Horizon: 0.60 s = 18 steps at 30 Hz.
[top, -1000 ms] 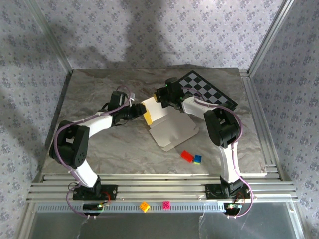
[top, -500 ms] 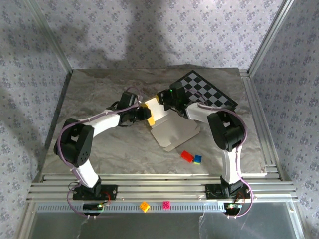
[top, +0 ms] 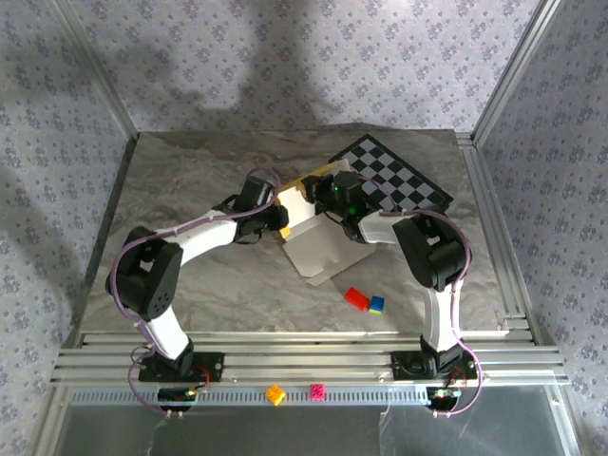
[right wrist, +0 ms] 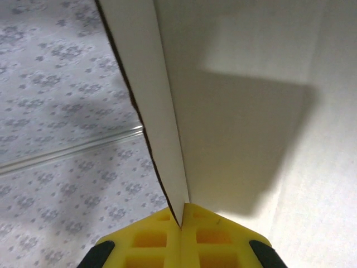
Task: Fold the paper box
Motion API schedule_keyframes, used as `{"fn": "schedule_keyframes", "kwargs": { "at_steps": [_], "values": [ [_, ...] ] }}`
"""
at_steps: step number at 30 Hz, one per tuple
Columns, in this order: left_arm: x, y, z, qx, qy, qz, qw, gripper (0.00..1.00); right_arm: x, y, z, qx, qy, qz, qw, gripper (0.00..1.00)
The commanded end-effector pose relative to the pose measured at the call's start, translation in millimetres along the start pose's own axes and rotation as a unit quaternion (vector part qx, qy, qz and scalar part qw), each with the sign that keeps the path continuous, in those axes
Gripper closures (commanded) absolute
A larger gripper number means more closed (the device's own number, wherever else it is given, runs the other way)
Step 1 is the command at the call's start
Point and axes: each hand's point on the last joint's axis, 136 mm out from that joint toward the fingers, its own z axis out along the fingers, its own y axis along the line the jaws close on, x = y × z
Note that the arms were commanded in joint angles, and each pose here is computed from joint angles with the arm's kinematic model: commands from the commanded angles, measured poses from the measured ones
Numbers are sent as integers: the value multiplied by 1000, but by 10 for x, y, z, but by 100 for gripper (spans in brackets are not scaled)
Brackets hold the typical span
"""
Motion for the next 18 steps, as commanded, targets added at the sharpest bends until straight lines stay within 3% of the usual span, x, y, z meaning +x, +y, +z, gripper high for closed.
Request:
{"fn": "schedule_keyframes", "kwargs": {
  "at_steps": [1, 6, 18],
  "values": [
    [-209, -40, -54, -24, -40, 15, 999, 62, 30, 276, -43, -58, 13, -7, 998, 100],
    [-230, -89, -67, -38, -57, 35, 997, 62, 44, 391, -70, -83, 21, -13, 996, 100],
    [-183, -119, -90, -27, -86, 51, 995, 57, -48, 101, -169, -66, 39, -15, 997, 100]
  ]
}}
